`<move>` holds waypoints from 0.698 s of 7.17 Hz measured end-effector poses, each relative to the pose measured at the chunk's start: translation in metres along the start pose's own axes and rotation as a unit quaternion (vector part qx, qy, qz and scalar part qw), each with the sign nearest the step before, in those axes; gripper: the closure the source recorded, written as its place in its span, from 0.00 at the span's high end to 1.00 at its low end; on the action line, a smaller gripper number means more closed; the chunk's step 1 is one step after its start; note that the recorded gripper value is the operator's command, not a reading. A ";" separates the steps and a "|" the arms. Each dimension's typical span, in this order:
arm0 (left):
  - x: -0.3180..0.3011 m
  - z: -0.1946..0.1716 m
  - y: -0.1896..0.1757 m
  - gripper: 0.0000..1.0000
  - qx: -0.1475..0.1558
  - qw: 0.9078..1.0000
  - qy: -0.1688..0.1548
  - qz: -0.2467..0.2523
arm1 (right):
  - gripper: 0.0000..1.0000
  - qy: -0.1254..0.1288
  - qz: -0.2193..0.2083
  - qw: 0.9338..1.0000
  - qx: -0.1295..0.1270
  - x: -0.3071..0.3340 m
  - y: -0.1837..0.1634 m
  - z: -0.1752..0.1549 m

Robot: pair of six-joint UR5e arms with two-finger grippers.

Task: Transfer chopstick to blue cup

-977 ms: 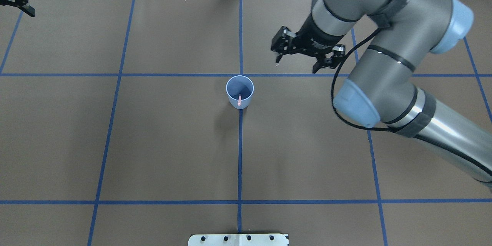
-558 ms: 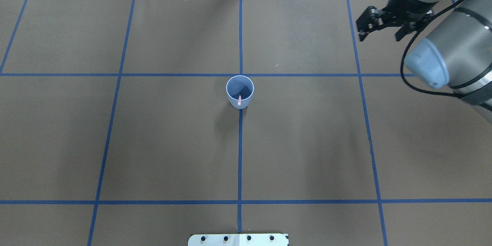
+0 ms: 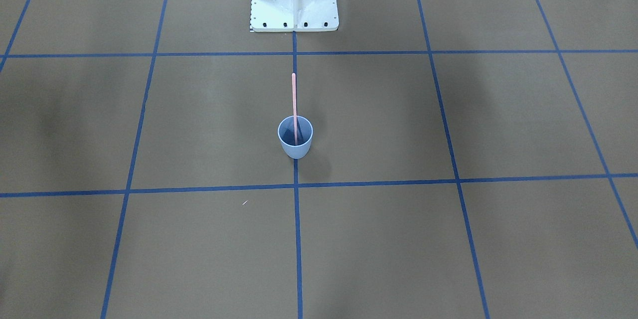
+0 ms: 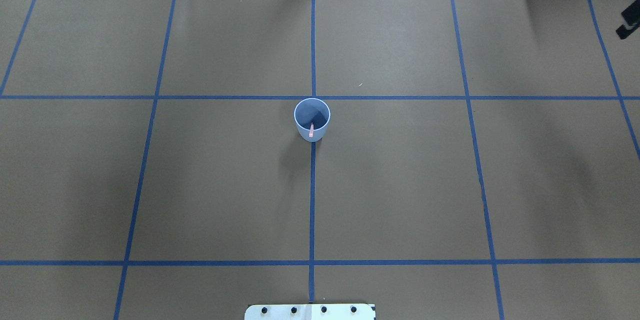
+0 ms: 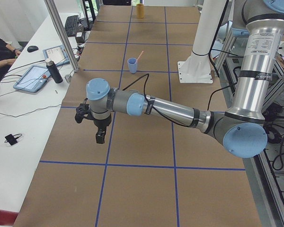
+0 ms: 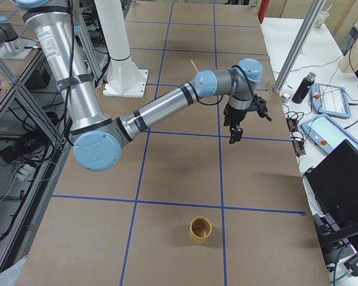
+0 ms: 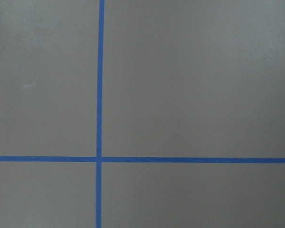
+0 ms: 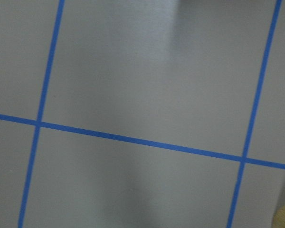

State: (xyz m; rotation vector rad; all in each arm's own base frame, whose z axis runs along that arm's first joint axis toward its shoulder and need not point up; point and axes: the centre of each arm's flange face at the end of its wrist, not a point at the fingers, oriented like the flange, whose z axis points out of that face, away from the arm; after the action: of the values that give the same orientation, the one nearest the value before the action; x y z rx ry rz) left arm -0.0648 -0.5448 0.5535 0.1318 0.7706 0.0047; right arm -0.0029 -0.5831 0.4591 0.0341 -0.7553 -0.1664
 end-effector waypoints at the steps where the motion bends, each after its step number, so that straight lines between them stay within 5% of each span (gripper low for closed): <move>1: -0.029 0.006 0.019 0.99 -0.004 1.000 -0.002 -0.013 | 1.00 -0.009 0.005 1.000 -0.006 0.042 0.019 0.007; 5: -0.070 0.029 0.062 0.99 -0.017 0.999 -0.006 -0.044 | 1.00 -0.007 0.012 1.000 -0.003 0.128 0.076 0.064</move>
State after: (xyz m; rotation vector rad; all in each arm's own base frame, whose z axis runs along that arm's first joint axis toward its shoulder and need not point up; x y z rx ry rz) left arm -0.0924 -0.4906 0.6299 0.0661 0.7631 -0.0662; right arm 0.0548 -0.5269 0.5997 0.0190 -0.7688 -0.1464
